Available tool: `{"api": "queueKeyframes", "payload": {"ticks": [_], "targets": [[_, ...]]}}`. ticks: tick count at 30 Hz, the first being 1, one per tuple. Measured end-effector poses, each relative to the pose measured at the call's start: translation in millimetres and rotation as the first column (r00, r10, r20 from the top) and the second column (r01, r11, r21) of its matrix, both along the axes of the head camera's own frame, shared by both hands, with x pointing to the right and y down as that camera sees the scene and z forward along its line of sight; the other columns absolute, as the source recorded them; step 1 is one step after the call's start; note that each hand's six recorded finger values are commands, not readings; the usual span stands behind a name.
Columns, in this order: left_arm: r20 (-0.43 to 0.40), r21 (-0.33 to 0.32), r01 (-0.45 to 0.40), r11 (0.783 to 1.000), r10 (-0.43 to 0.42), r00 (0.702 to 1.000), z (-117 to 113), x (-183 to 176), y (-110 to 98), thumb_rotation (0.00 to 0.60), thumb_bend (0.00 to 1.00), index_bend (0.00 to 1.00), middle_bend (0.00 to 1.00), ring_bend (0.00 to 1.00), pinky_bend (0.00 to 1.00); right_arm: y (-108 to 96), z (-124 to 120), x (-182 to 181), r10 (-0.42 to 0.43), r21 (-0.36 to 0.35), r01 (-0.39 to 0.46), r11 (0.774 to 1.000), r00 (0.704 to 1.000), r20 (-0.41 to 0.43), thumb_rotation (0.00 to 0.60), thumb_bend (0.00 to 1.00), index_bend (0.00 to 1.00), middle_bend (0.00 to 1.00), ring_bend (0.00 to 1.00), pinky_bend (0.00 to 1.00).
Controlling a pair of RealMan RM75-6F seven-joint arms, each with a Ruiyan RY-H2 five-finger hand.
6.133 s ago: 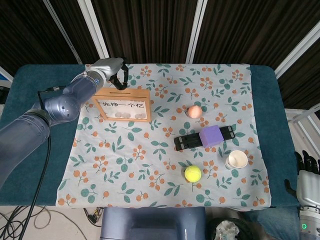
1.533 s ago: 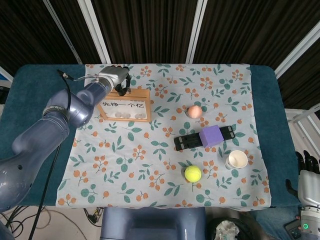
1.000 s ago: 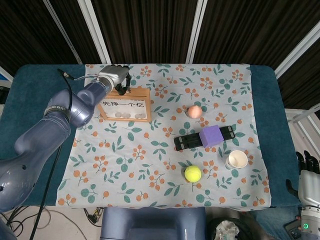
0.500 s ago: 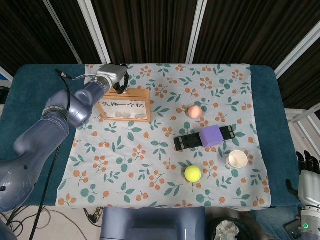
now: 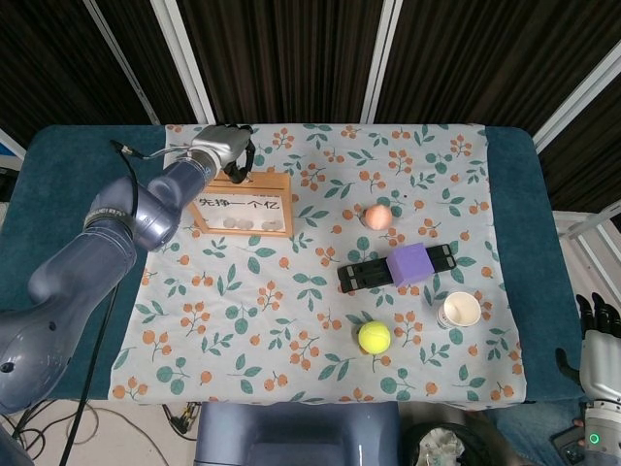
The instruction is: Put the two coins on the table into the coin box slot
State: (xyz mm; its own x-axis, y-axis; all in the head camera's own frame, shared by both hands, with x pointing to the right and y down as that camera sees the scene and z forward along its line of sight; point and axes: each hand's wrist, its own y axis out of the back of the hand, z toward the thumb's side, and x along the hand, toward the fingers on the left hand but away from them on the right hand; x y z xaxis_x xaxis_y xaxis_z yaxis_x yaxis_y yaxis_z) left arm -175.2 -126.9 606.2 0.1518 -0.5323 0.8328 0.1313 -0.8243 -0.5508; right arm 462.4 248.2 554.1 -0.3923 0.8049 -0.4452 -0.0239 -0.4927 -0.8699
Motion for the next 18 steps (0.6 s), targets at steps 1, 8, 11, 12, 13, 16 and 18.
{"api": "queueKeyframes", "payload": {"ticks": [1, 8, 11, 12, 13, 16, 18], "targets": [[0.0, 0.0, 0.0, 1.0, 0.0, 1.0, -0.1, 0.2, 0.1, 0.6, 0.5, 0.52, 0.02, 0.0, 0.0, -0.1, 0.0, 0.0, 0.0, 0.0, 0.0, 1.0, 1.0, 0.0, 0.6, 0.41, 0.1, 0.05, 0.08, 0.0], [-0.005, 0.0, -0.001, 1.0, 0.001, 1.0, -0.8, 0.9, 1.4, 0.6, 0.5, 0.52, 0.02, 0.0, 0.0, -0.4, -0.1, 0.4, 0.005, 0.001, -0.005, 1.0, 1.0, -0.001, 0.6, 0.41, 0.1, 0.05, 0.08, 0.0], [-0.01, 0.001, -0.001, 1.0, 0.001, 1.0, -2.2, 2.1, 1.6, 0.6, 0.5, 0.52, 0.02, 0.0, 0.0, -0.3, -0.1, 0.7, 0.006, 0.0, -0.006, 1.0, 1.0, -0.004, 0.6, 0.41, 0.1, 0.05, 0.08, 0.0], [-0.011, 0.002, -0.002, 1.0, 0.002, 1.0, -2.8, 2.3, 1.5, 0.6, 0.5, 0.52, 0.02, 0.0, 0.0, -0.4, -0.2, 0.7, 0.005, 0.001, -0.005, 1.0, 1.0, -0.005, 0.6, 0.41, 0.1, 0.05, 0.08, 0.0], [-0.011, 0.002, -0.002, 1.0, 0.002, 1.0, -3.2, 2.2, 1.5, 0.6, 0.5, 0.52, 0.02, 0.0, 0.0, -0.4, -0.2, 0.7, 0.005, 0.001, -0.005, 1.0, 1.0, -0.005, 0.6, 0.41, 0.1, 0.05, 0.08, 0.0], [-0.008, 0.001, -0.004, 1.0, 0.004, 1.0, -4.1, 1.7, 2.2, 0.6, 0.5, 0.52, 0.02, 0.0, 0.0, -0.2, 0.1, 0.9, 0.005, -0.001, -0.005, 1.0, 1.0, -0.006, 0.6, 0.41, 0.1, 0.05, 0.08, 0.0], [-0.008, -0.001, -0.006, 1.0, 0.006, 1.0, -4.8, 1.6, 3.0, 0.6, 0.5, 0.52, 0.02, 0.0, 0.0, -0.3, 0.1, 0.8, 0.004, -0.001, -0.004, 1.0, 1.0, -0.007, 0.6, 0.41, 0.1, 0.05, 0.08, 0.0]]}}
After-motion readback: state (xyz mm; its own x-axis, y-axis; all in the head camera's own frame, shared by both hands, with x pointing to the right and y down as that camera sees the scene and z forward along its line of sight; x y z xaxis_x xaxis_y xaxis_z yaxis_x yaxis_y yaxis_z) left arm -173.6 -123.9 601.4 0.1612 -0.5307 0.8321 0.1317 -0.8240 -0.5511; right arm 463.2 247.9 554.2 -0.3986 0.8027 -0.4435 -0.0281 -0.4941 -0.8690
